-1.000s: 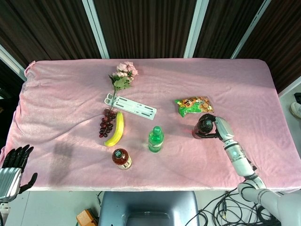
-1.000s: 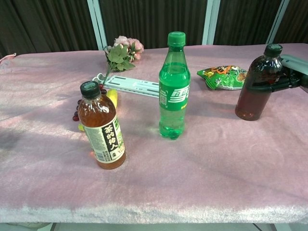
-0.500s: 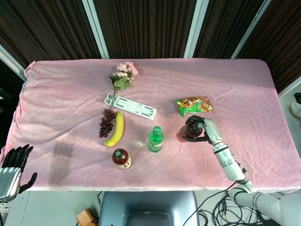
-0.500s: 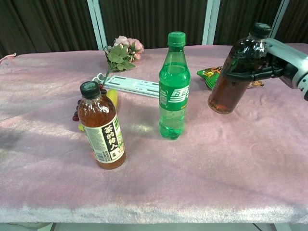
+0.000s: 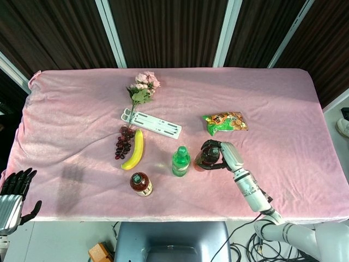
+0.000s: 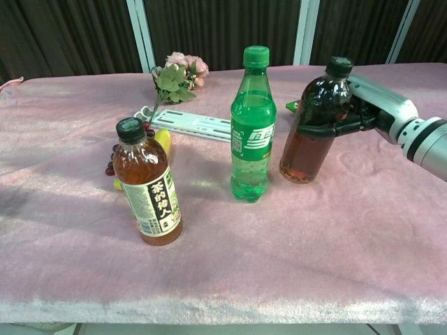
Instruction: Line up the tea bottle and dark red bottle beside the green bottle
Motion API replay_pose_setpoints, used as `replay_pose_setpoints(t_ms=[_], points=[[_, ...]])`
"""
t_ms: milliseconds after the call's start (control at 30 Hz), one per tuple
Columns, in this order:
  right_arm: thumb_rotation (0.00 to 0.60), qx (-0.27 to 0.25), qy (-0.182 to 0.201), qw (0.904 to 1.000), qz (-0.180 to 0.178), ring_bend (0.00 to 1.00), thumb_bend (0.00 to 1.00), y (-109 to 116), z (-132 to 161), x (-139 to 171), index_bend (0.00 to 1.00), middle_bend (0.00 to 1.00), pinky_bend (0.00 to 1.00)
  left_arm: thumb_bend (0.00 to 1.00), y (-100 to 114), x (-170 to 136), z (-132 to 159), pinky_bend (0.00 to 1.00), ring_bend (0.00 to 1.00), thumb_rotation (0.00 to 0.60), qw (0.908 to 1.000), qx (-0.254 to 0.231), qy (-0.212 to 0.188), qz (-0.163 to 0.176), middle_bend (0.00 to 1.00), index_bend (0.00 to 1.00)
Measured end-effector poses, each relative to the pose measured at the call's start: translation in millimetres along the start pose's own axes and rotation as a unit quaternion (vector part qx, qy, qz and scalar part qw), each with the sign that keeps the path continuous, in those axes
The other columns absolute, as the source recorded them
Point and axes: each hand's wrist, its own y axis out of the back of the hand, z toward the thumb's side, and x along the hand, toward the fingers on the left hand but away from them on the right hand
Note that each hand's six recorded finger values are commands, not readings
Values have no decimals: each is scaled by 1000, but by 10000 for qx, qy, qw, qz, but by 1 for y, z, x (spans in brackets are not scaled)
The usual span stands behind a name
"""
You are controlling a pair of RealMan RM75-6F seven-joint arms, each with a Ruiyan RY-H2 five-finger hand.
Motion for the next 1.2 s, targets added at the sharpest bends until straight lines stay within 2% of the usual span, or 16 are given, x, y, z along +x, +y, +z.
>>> replay_pose_setpoints(t_ms=[500,667,800,900,967,1033,1133,1200], points=[[600,-140,-106,9998,85,639,252,-12,-7,3,936,617,681,378,0,0,0,0,0,600,10000,-5,-3,-7,36,0],[600,-95,-102,9998,133,639,248,-16,-6,1,902,617,681,378,0,0,-1,0,0,600,10000,-12,3,-1,36,0],[600,-31,-91,9999,131,611,234,-16,-7,2,776,601,672,378,0,-1,-1,0,0,600,10000,-10,-3,-4,36,0],[600,-4,-92,9998,182,537,234,-18,-8,3,634,520,648,377,0,-1,-1,0,0,600,10000,-6,-9,-10,36,0],[600,-8,-95,9997,206,506,236,-18,-9,3,575,481,638,377,0,-1,-1,0,0,600,10000,-6,-10,-10,36,0],[600,-12,-96,9997,213,453,236,-18,-9,3,478,417,619,378,0,-1,0,0,0,600,10000,-5,-11,-9,36,0],[600,13,-109,9997,218,358,234,-18,-10,4,278,301,577,378,0,-1,0,0,0,600,10000,0,-16,-9,36,0],[600,31,-116,9997,234,318,233,-18,-10,5,172,258,559,378,-1,0,0,0,0,600,10000,0,-22,-17,36,0]])
